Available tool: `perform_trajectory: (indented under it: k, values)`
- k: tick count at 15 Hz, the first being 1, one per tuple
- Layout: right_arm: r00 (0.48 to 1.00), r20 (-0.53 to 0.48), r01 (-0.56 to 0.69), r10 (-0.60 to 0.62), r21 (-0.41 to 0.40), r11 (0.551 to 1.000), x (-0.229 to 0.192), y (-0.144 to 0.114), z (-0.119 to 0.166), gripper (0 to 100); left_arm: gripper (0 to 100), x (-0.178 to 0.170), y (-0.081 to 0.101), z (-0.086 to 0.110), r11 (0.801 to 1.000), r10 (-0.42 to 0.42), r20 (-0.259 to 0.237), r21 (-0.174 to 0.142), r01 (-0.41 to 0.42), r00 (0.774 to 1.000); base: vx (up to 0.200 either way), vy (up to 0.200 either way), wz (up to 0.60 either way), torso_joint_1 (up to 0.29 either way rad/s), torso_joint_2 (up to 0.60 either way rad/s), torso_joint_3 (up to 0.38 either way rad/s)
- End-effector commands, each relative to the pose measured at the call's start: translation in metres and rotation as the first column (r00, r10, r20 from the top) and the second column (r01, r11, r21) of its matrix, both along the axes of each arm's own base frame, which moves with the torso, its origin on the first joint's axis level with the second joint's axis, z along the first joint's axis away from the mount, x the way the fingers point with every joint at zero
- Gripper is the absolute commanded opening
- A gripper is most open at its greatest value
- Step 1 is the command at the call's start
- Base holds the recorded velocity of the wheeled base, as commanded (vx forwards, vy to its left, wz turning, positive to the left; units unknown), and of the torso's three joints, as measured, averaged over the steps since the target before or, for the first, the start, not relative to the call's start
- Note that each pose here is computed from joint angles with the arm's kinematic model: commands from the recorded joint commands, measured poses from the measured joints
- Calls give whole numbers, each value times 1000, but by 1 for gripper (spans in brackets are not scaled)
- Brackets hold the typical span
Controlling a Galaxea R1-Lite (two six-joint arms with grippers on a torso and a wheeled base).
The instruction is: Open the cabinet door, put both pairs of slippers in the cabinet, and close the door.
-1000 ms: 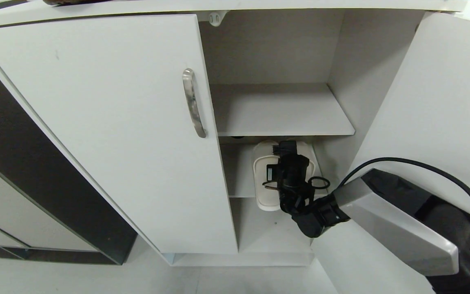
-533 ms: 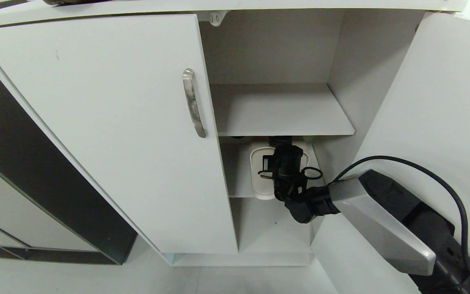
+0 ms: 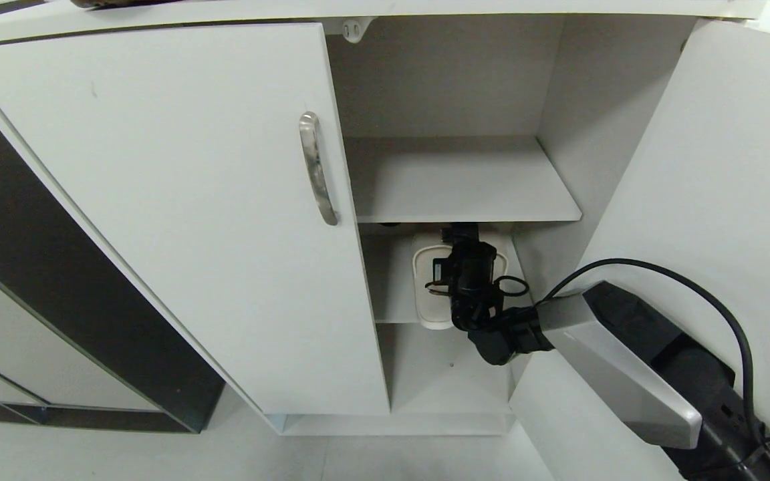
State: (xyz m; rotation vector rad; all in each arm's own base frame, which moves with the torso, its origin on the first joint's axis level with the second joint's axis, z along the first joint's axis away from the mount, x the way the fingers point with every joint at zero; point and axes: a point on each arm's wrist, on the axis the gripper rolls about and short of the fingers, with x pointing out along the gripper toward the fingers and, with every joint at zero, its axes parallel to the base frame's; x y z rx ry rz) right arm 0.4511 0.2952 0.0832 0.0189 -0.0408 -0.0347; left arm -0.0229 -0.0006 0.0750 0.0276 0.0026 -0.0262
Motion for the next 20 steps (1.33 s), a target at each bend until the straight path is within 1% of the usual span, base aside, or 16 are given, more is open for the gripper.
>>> perform_trajectory:
  k: [1, 7, 8, 12, 14, 18, 20]
  values:
    - [1000, 0, 4, -4, 0, 1000, 2, -2, -1, 0, 0, 0, 0, 0, 1000, 0, -2, 0, 0, 1000, 0, 0, 0, 0, 0, 0]
    - [1000, -19, 4, -4, -13, 1000, 4, 0, -14, 0, 0, 0, 0, 0, 1000, 0, -2, -3, 0, 1000, 0, 0, 0, 0, 0, 0]
    - [1000, -21, 4, -4, -15, 1000, 4, 0, -15, 100, 0, 0, 0, 0, 1000, 0, -2, -3, 0, 1000, 0, 0, 0, 0, 0, 0]
    - [1000, -19, 8, -9, -13, 1000, 2, 0, -14, 100, 0, 0, 0, 0, 1000, 0, -2, -5, 0, 1000, 0, 0, 0, 0, 0, 0]
    - [1000, -16, 1, -1, -11, 1000, -8, 0, -4, 100, 0, 0, 0, 0, 1000, -1, -2, -5, 1, 1000, 0, 0, 0, 0, 0, 0]
    - [998, -38, -41, 40, -28, 999, -48, -1, 4, 100, 0, 0, 0, 0, 1000, -1, -2, -5, 1, 1000, 0, 0, 0, 0, 0, 0]
    - [996, -55, -72, 70, -42, 997, -79, -6, 6, 100, 0, 0, 0, 0, 1000, 0, -2, -5, 0, 1000, 0, 0, 0, 0, 0, 0]
